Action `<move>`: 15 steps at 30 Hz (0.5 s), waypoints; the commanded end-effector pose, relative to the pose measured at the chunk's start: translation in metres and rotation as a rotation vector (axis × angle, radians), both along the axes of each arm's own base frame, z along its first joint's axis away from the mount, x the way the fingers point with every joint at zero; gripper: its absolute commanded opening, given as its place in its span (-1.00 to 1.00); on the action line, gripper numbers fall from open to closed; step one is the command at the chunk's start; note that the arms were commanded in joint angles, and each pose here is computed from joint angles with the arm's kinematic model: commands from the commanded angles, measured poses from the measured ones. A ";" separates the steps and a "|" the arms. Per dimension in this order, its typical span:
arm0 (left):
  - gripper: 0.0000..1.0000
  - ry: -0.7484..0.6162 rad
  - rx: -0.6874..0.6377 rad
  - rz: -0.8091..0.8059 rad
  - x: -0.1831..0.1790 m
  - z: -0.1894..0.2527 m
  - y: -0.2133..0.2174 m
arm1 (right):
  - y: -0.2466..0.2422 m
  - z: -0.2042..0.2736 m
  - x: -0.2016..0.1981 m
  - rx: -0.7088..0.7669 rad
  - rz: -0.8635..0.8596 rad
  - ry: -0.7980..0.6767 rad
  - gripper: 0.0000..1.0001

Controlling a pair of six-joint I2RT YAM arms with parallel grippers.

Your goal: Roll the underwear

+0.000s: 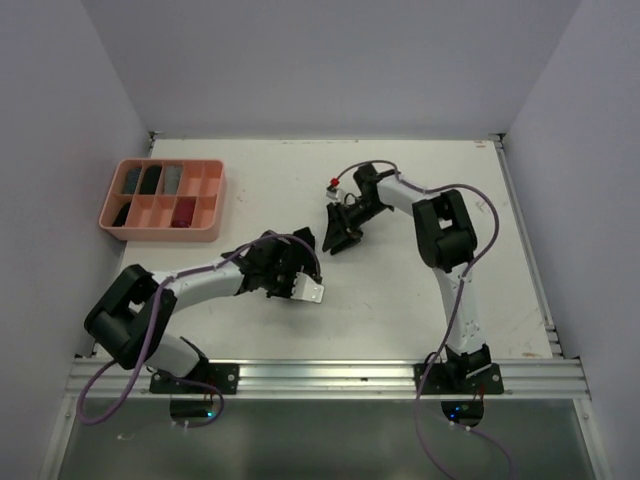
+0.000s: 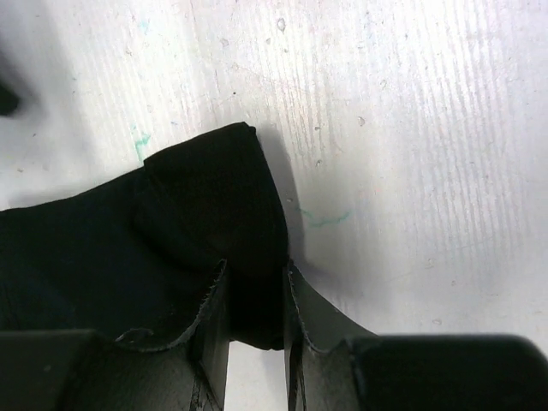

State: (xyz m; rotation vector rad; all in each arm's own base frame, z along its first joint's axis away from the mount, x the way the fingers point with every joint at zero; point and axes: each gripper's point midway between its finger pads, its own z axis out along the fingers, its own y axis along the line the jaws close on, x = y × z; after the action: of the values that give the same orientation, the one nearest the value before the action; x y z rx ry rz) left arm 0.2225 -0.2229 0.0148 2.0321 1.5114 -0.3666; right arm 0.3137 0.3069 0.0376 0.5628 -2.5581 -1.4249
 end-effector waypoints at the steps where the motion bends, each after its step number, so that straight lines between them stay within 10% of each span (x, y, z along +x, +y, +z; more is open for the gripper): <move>1: -1.00 0.392 0.160 -0.006 -0.074 -0.036 0.040 | -0.024 0.043 0.040 -0.017 -0.067 -0.244 0.03; 15: -1.00 1.025 0.063 0.128 -0.039 -0.032 0.045 | -0.061 0.136 0.006 0.139 0.082 -0.996 -0.01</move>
State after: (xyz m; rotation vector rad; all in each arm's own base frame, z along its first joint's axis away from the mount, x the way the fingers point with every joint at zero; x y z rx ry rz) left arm 0.2356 -0.2246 0.0198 1.7588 1.8832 -1.2993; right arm 0.3177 0.2460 0.1542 1.3354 -3.0098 -1.5432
